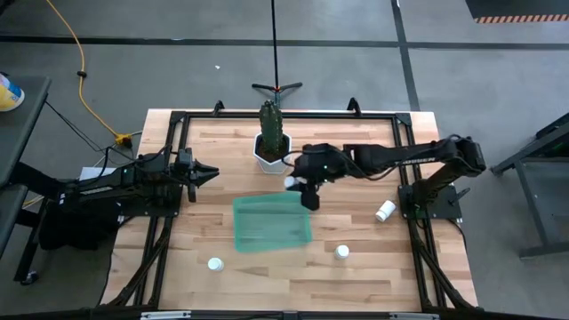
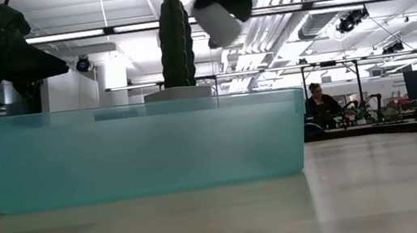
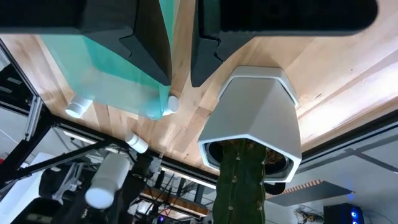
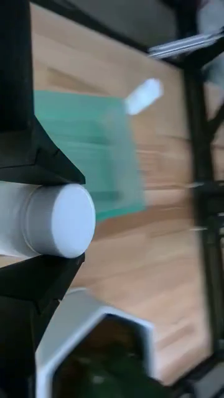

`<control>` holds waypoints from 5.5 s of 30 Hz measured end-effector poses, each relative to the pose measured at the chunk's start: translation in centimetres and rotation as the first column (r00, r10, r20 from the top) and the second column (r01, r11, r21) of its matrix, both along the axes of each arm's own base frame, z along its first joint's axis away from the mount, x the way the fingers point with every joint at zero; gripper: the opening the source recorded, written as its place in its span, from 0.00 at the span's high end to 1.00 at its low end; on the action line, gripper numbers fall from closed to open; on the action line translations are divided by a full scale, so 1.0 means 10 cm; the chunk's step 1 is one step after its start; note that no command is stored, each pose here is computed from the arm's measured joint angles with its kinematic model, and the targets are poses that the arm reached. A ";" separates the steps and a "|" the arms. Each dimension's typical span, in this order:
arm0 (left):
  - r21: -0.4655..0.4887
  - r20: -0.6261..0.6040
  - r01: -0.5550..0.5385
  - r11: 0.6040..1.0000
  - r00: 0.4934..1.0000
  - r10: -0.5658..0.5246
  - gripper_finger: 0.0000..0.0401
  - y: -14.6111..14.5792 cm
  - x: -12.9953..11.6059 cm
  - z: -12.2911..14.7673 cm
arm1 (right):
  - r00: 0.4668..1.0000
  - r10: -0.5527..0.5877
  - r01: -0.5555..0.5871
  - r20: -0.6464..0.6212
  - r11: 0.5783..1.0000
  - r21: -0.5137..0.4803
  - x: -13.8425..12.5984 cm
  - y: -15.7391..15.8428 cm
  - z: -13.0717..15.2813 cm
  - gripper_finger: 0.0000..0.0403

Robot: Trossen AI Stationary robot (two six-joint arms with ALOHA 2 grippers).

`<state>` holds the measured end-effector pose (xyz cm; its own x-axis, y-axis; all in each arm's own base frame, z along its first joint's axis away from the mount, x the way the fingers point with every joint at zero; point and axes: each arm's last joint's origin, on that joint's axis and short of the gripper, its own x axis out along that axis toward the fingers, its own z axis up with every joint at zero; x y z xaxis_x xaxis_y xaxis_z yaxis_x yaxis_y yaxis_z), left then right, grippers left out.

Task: Pick and place pill bottles into a basket
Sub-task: Put the white pill bottle into the green bin

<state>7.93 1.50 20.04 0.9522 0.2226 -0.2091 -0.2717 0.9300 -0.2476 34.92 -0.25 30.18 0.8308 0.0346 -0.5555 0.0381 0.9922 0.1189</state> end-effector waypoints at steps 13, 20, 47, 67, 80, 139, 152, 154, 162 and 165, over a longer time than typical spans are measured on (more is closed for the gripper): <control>0.000 0.000 0.000 1.000 1.000 0.000 0.76 0.00 0.00 0.00 | 0.967 0.072 -0.100 0.246 0.990 0.104 0.52 -0.04 -0.28 0.64; 0.000 0.000 0.001 1.000 1.000 -0.001 0.76 0.00 0.00 0.00 | 0.943 0.067 -0.111 0.325 0.987 0.118 0.70 0.06 -0.45 0.64; -0.033 0.012 -0.006 0.999 1.000 0.006 0.76 0.00 0.00 0.00 | 0.956 0.148 -0.166 0.254 0.985 0.052 0.97 0.38 -1.20 0.64; -0.047 0.014 -0.009 0.999 1.000 0.009 0.76 0.00 0.00 0.00 | 0.919 0.105 -0.135 0.379 0.990 0.052 1.13 0.33 -1.53 0.64; -0.046 0.013 -0.009 0.999 1.000 0.009 0.76 0.00 0.00 0.00 | 0.895 0.119 -0.142 0.430 0.990 0.023 1.15 0.33 -1.58 0.64; -0.043 0.005 -0.001 0.999 1.000 0.001 0.76 0.00 0.00 0.00 | 0.965 0.234 -0.237 0.118 0.972 0.008 1.72 0.38 -1.66 0.64; -0.043 0.005 0.000 0.999 1.000 0.001 0.76 0.00 0.00 0.00 | 0.987 0.119 -0.122 0.108 0.992 0.022 1.72 0.36 -1.66 0.34; -0.043 0.005 -0.001 0.999 1.000 0.001 0.76 0.00 0.00 0.00 | 0.986 0.125 -0.128 0.111 0.991 0.028 1.72 0.36 -1.66 0.36; -0.043 0.005 0.000 0.999 1.000 0.000 0.76 0.00 0.00 0.00 | 0.983 0.142 -0.147 0.120 0.989 0.035 1.72 0.38 -1.65 0.45; -0.043 0.005 -0.001 0.999 1.000 0.001 0.76 0.00 0.00 0.00 | 0.981 0.154 -0.160 0.121 0.986 0.042 1.72 0.39 -1.65 0.48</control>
